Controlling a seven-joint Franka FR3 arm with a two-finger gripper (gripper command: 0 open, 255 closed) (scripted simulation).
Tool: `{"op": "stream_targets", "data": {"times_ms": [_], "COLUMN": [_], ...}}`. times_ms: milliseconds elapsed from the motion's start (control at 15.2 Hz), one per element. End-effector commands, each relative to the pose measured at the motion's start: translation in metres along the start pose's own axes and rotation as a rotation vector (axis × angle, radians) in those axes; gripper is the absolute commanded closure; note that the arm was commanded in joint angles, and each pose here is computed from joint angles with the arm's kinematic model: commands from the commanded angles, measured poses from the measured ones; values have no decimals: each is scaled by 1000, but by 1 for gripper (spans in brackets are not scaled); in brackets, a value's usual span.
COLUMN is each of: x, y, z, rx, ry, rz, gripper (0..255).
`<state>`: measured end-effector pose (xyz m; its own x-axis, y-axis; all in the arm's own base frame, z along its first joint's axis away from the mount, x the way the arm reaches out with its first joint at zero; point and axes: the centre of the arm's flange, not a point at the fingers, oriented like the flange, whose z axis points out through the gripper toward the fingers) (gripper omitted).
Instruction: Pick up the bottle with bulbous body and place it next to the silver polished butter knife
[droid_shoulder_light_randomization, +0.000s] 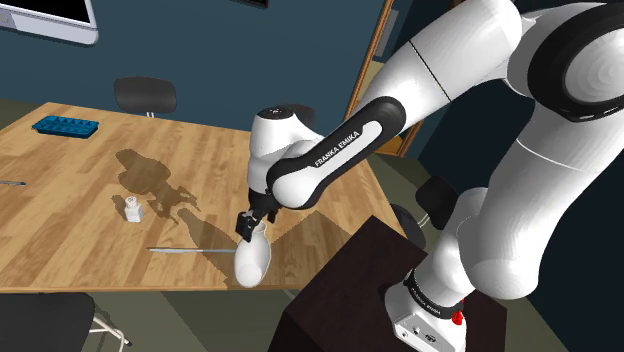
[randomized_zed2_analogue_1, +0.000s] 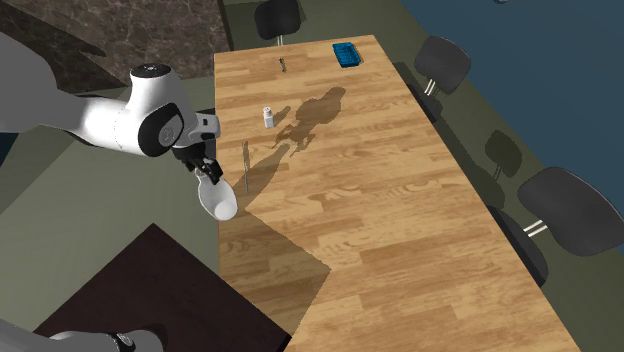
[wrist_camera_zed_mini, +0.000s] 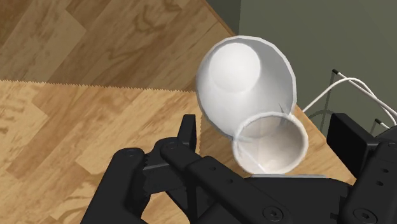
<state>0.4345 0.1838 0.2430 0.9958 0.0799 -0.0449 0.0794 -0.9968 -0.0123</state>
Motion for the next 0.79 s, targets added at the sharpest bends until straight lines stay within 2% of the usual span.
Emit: {"op": "stream_targets", "data": {"times_ms": [0, 264, 726], "x": [0, 0, 0], "y": [0, 0, 0], "z": [0, -50, -50], "rx": [0, 0, 0], "ry": [0, 0, 0], "rz": [0, 0, 0], "gripper": [0, 0, 0]}}
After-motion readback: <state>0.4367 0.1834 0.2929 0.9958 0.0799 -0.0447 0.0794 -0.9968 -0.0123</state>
